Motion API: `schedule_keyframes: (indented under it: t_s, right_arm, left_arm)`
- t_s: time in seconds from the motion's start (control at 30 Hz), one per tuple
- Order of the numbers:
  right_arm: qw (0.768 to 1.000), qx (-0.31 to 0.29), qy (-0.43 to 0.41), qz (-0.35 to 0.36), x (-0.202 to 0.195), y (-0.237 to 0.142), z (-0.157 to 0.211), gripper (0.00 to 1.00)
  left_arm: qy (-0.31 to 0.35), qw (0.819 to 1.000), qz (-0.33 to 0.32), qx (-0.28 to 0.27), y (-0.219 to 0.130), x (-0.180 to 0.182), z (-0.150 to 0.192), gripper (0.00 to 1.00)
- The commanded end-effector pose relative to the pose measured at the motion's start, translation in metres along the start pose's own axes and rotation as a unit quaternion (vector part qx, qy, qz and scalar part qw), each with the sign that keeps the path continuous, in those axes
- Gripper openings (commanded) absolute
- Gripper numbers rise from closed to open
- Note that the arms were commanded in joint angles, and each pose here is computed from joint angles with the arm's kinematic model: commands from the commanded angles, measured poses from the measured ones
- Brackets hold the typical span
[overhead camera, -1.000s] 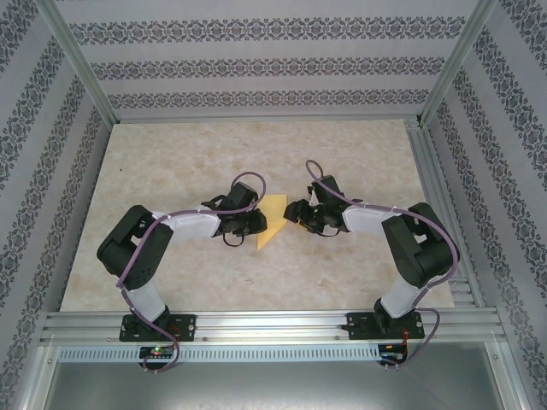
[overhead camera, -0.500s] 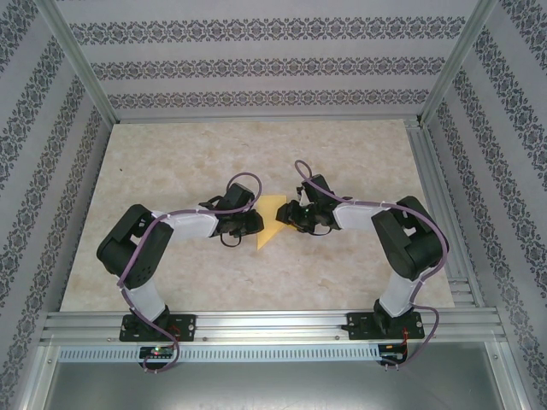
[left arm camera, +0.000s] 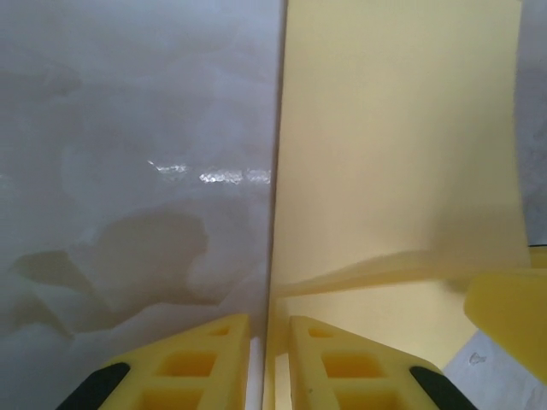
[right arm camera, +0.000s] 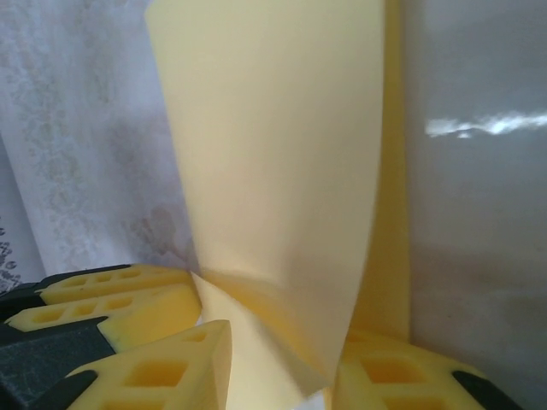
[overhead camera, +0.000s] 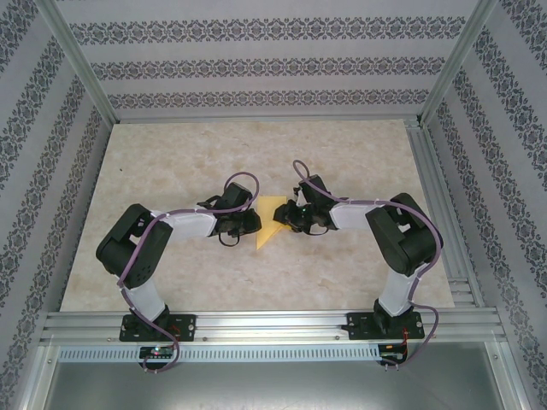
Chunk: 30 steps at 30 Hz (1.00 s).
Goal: Fold a paper plane with a square sheet of paper (pick it up from the middle)
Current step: Fourth fold the wing at the center of the table.
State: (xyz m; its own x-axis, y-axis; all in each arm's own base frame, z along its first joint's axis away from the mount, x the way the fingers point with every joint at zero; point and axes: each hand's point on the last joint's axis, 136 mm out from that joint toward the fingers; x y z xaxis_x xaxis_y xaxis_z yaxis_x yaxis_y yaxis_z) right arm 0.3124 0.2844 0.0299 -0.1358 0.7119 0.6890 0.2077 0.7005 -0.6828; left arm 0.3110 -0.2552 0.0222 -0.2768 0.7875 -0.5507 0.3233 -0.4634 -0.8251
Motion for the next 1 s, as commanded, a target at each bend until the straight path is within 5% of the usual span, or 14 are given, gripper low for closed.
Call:
schedule_keyframes:
  t_s: [0.0,0.13,0.3,0.57,0.83,0.97]
  right_arm:
    - [0.999,-0.002,-0.011,-0.033,0.017,0.006,-0.006,0.26]
    - [0.999,-0.016,-0.012,-0.025,0.016,0.0,-0.008,0.08]
    - [0.997,-0.058,-0.02,0.04,0.011,-0.031,-0.014,0.0]
    - [0.983,-0.121,0.004,0.135,0.011,-0.079,-0.014,0.0]
    - [0.972,-0.156,0.05,0.171,0.022,-0.08,-0.026,0.0]
    - [0.975,-0.146,0.067,0.155,0.028,-0.06,-0.033,0.01]
  left_arm:
    - [-0.004,1.0,0.003,-0.002,0.001,0.002,-0.003,0.2]
    - [0.007,1.0,0.001,-0.012,-0.011,-0.001,-0.007,0.23]
    - [0.033,0.999,0.002,-0.042,-0.039,-0.007,-0.014,0.35]
    - [0.114,0.987,0.058,-0.098,-0.079,-0.03,-0.022,0.69]
    - [0.207,0.965,0.114,-0.117,-0.091,-0.051,-0.018,0.98]
    - [0.224,0.96,0.11,-0.13,-0.083,-0.045,-0.019,1.0]
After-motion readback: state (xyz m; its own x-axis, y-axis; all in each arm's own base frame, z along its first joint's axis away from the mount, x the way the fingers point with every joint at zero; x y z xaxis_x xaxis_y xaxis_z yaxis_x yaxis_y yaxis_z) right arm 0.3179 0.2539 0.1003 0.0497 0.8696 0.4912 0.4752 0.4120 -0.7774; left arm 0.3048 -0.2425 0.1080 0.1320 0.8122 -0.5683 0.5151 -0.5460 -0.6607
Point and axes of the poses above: each hand's point on the last joint's axis, 136 mm out from that joint toward the fingers, its own y axis out along the fingers, its own x axis along the line the jaws close on, z = x × y, and after that the axes turned 13 degrees about -y, right-handed
